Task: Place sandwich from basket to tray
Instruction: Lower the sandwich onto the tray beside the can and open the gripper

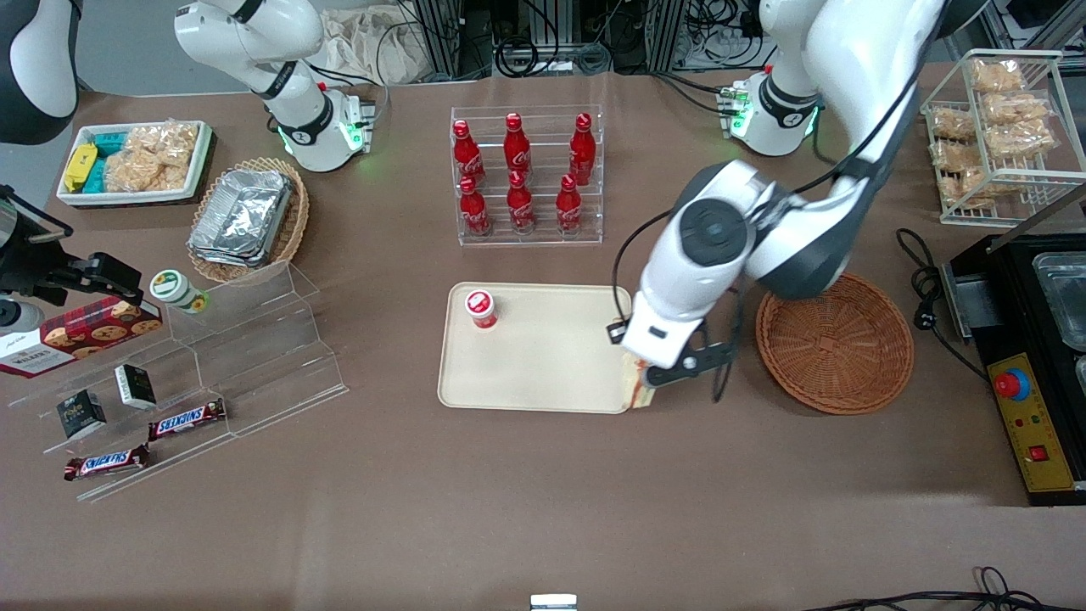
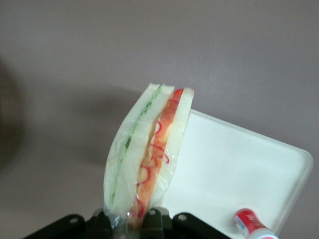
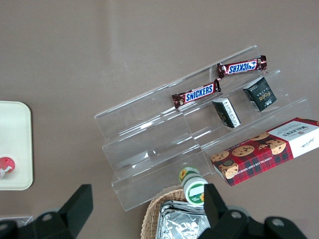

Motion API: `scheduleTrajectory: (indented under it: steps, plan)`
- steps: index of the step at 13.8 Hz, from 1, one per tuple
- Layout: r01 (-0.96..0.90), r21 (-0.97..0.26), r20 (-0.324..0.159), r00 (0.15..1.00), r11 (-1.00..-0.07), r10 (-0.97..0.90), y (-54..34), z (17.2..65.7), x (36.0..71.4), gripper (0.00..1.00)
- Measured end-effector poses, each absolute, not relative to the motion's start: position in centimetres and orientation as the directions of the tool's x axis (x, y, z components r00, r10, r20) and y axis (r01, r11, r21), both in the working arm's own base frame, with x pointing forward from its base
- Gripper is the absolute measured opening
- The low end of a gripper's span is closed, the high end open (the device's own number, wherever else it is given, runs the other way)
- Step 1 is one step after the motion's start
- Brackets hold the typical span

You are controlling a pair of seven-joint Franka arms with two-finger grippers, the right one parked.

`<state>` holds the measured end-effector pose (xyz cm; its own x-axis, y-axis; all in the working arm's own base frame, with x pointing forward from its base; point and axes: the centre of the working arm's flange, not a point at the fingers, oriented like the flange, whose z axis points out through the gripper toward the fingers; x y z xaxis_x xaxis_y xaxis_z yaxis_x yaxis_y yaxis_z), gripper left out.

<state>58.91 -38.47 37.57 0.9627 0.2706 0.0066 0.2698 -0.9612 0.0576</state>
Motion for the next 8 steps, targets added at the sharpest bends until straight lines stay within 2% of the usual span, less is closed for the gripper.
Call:
scheduleTrajectory:
  steps: [4,8]
  plan:
    - [0.221,0.04,-0.027,0.975,-0.974,0.22,-41.6,28.5,58.0,0.16]
    - [0.199,0.028,-0.062,0.978,-0.98,0.197,-42.9,25.5,57.0,0.15]
